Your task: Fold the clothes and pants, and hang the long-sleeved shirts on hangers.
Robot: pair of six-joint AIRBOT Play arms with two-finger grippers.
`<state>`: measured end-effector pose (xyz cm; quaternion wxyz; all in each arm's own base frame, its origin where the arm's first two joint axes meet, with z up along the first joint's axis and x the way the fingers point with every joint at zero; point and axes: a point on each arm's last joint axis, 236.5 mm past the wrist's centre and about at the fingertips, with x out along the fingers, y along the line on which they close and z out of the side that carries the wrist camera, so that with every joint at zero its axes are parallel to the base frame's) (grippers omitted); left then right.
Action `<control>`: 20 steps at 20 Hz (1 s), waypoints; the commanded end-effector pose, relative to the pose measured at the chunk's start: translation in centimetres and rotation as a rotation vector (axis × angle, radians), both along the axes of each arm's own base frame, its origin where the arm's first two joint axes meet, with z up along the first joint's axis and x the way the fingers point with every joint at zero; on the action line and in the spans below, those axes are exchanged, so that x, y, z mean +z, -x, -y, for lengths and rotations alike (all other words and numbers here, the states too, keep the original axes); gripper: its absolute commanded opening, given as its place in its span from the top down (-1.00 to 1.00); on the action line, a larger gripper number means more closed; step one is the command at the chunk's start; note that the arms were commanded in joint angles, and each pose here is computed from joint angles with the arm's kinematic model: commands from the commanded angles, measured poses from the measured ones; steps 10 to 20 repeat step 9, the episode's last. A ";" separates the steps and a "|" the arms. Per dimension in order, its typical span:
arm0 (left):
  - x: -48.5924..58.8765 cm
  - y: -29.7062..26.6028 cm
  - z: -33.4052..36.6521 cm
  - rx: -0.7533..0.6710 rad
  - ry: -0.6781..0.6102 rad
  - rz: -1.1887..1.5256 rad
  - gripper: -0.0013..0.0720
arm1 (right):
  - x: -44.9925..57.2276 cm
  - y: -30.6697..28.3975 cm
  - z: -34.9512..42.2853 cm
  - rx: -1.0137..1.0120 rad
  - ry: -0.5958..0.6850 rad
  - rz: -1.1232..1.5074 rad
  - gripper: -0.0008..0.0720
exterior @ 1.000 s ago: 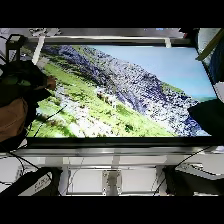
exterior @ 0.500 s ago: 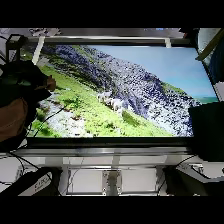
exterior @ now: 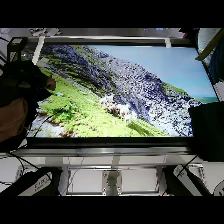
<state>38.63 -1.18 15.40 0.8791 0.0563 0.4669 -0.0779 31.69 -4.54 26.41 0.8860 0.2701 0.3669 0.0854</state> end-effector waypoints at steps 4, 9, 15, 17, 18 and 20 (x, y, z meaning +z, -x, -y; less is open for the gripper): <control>-0.4 0.6 0.0 0.000 0.003 -0.030 0.92 | -2.0 0.9 -6.1 0.222 0.161 -0.069 0.88; -0.4 0.6 0.0 0.000 0.003 -0.030 0.92 | -2.4 1.5 -7.3 0.272 0.172 -0.093 0.88; -0.4 0.6 0.0 0.000 0.003 -0.030 0.92 | -2.4 1.5 -7.3 0.272 0.172 -0.093 0.88; -0.4 0.6 0.0 0.000 0.003 -0.030 0.92 | -2.4 1.5 -7.3 0.272 0.172 -0.093 0.88; -0.4 0.6 0.0 0.000 0.003 -0.030 0.92 | -2.4 1.5 -7.3 0.272 0.172 -0.093 0.88; -0.4 0.6 0.0 0.000 0.003 -0.030 0.92 | -2.4 1.5 -7.3 0.272 0.172 -0.093 0.88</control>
